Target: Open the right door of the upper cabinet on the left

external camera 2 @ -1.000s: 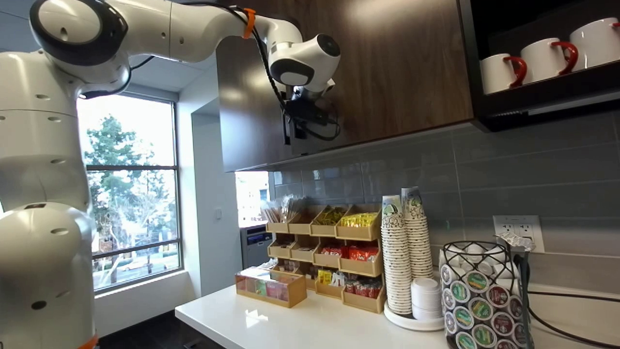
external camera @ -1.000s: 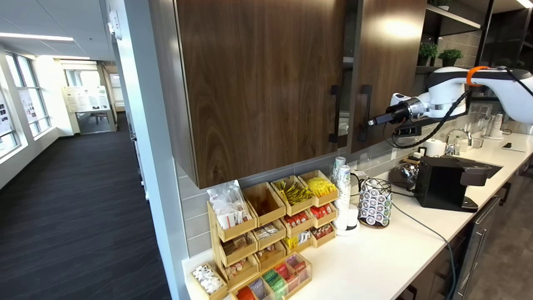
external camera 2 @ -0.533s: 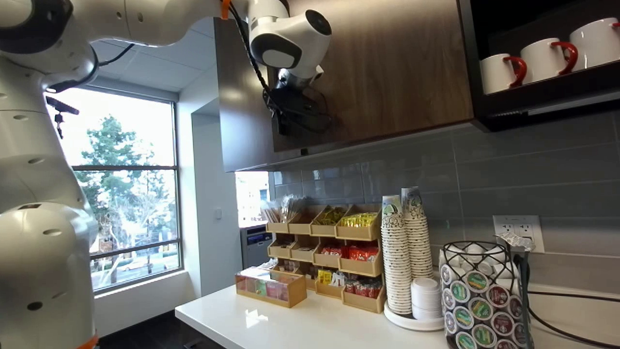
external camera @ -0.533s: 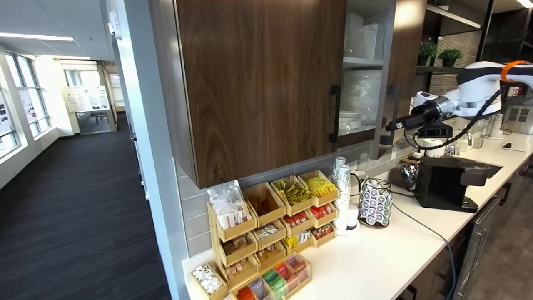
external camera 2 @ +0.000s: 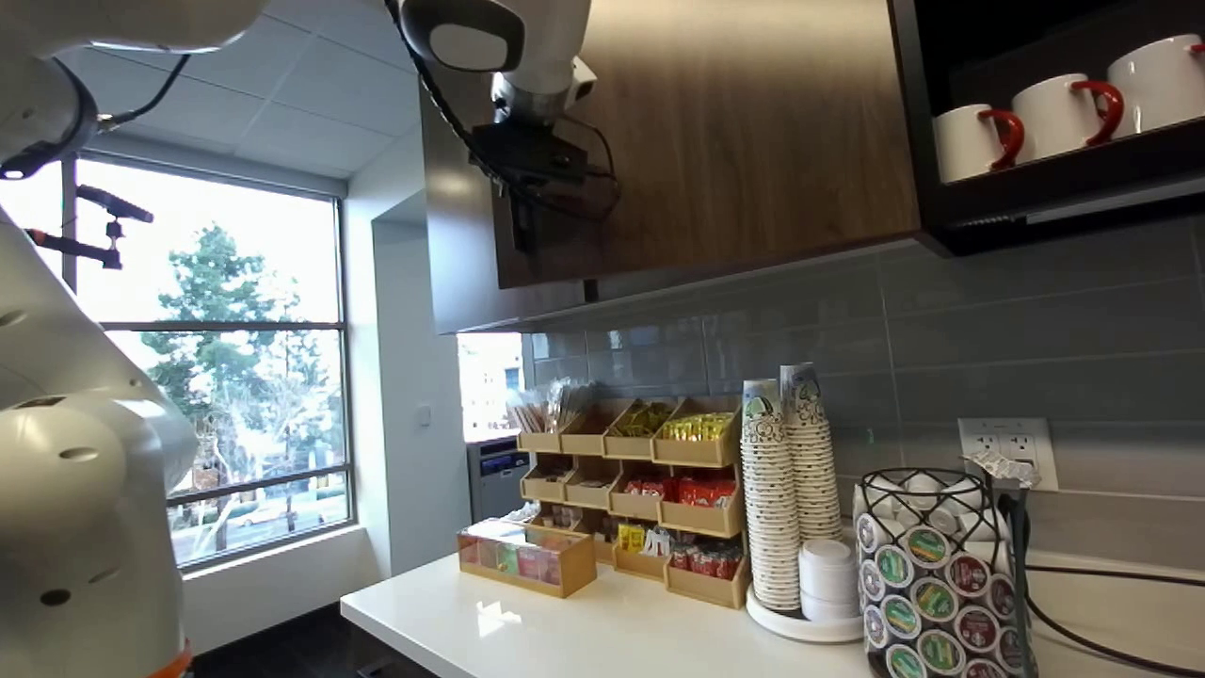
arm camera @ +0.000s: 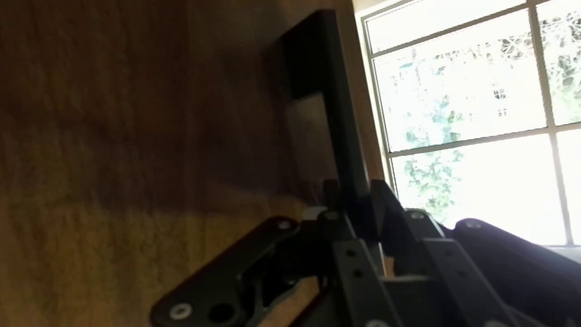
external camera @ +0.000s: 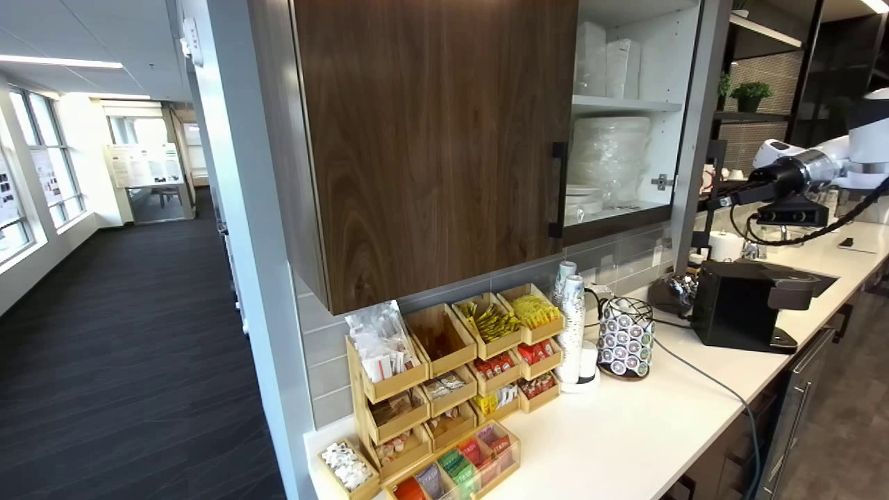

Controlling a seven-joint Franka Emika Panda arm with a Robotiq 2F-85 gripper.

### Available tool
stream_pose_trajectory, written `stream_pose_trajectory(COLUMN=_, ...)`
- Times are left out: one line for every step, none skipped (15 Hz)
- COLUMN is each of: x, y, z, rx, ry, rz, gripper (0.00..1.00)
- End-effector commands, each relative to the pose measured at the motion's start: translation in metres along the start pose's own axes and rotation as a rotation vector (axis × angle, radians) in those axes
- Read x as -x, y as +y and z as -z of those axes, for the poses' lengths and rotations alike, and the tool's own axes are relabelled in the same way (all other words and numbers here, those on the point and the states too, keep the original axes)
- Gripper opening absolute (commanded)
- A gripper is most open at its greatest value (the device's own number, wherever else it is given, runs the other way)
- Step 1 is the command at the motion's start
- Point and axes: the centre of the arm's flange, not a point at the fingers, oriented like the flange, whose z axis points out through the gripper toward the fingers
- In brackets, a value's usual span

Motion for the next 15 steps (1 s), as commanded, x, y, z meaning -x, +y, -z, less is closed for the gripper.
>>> stream_pose_trajectory(x=0.010, y=-0.028, z=0.023, rx=0.066, ry=-0.003, rz=0.015, gripper=0.05)
stream_pose_trajectory(x=0.010, y=-0.031, z=0.028, rx=0.074, ry=-0.002, rz=0.018, gripper=0.05)
stream_pose_trajectory(x=0.010, y=-0.033, z=0.031, rx=0.081, ry=-0.002, rz=0.021, gripper=0.05)
stream_pose_trajectory(x=0.010, y=-0.035, z=0.032, rx=0.082, ry=-0.003, rz=0.021, gripper=0.05)
stream_pose_trajectory(x=0.012, y=-0.036, z=0.033, rx=0.081, ry=-0.004, rz=0.019, gripper=0.05)
stream_pose_trajectory(x=0.013, y=-0.036, z=0.033, rx=0.084, ry=-0.009, rz=0.018, gripper=0.05)
stream_pose_trajectory(x=0.013, y=-0.036, z=0.034, rx=0.089, ry=-0.012, rz=0.018, gripper=0.05)
stream_pose_trajectory(x=0.013, y=-0.036, z=0.035, rx=0.094, ry=-0.014, rz=0.020, gripper=0.05)
stream_pose_trajectory(x=0.013, y=-0.036, z=0.037, rx=0.105, ry=-0.020, rz=0.021, gripper=0.05)
stream_pose_trajectory(x=0.013, y=-0.035, z=0.040, rx=0.122, ry=-0.026, rz=0.029, gripper=0.05)
stream_pose_trajectory(x=0.014, y=-0.035, z=0.044, rx=0.135, ry=-0.033, rz=0.026, gripper=0.05)
stream_pose_trajectory(x=0.015, y=-0.035, z=0.050, rx=0.154, ry=-0.035, rz=0.026, gripper=0.05)
stream_pose_trajectory(x=0.016, y=-0.037, z=0.055, rx=0.171, ry=-0.038, rz=0.027, gripper=0.05)
stream_pose_trajectory(x=0.016, y=-0.038, z=0.058, rx=0.178, ry=-0.036, rz=0.027, gripper=0.05)
stream_pose_trajectory(x=0.016, y=-0.039, z=0.062, rx=0.195, ry=-0.031, rz=0.030, gripper=0.05)
